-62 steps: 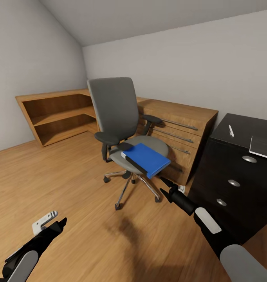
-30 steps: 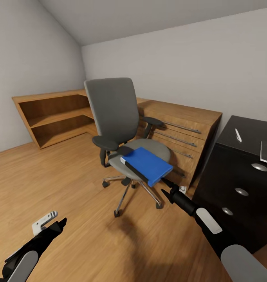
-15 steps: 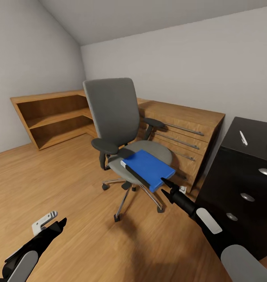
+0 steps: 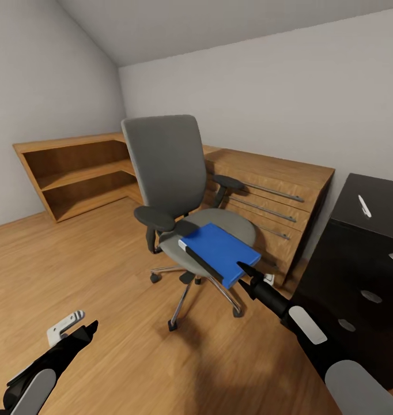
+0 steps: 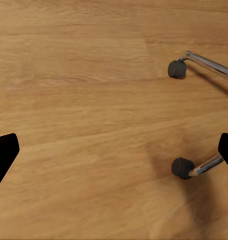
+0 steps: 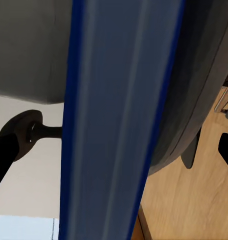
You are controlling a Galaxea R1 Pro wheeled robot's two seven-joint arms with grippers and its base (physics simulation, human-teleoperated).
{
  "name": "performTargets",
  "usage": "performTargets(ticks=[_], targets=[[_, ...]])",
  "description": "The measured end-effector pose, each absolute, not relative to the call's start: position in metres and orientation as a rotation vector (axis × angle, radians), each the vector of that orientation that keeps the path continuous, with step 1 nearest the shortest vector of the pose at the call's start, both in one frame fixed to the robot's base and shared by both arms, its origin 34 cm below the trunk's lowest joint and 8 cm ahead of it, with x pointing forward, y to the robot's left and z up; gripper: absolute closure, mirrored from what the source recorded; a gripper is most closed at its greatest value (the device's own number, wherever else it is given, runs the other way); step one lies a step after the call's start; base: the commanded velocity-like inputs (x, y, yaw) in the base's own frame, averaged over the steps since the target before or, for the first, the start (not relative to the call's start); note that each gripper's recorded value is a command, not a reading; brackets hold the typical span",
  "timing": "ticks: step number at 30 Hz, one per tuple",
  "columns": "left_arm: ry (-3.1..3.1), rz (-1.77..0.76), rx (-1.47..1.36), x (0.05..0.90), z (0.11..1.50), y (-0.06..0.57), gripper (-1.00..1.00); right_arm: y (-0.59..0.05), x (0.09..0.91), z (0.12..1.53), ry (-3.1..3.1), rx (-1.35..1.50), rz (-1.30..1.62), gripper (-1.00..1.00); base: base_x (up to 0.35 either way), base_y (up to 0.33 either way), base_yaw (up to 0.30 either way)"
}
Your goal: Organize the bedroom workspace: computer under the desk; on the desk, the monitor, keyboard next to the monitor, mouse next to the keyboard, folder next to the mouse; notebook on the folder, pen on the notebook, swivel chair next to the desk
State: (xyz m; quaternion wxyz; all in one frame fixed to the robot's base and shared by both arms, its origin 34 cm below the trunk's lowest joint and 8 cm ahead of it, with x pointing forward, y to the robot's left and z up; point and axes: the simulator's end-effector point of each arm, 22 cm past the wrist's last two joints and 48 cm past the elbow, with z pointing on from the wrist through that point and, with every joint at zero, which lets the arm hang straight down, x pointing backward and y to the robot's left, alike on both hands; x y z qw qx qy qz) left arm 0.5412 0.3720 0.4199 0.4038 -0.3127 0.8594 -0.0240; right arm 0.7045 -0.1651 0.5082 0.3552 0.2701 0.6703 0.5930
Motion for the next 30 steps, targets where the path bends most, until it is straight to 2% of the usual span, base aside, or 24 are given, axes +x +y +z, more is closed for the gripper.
performTargets(ticks=[11,12,30], targets=[[2.171,-0.061,-0.790,0.5412,0.4198,0.3720,-1.00,-0.1651,0.7047,0.5084,1.732,0.698,1.532,-1.00,0.004,0.001,0.000],[2.171,-0.061,-0.790,0.5412,0.4198,0.3719,-1.00,-0.1651,0.7047,0.5084,1.732,0.698,1.532,1.00,0.000,0.000,0.000],[2.174,-0.061,-0.792,0.5405,0.4185,0.3720,-1.00,-0.1654,0.7049,0.5068,1.738,0.702,1.526,1.00,0.000,0.000,0.000]])
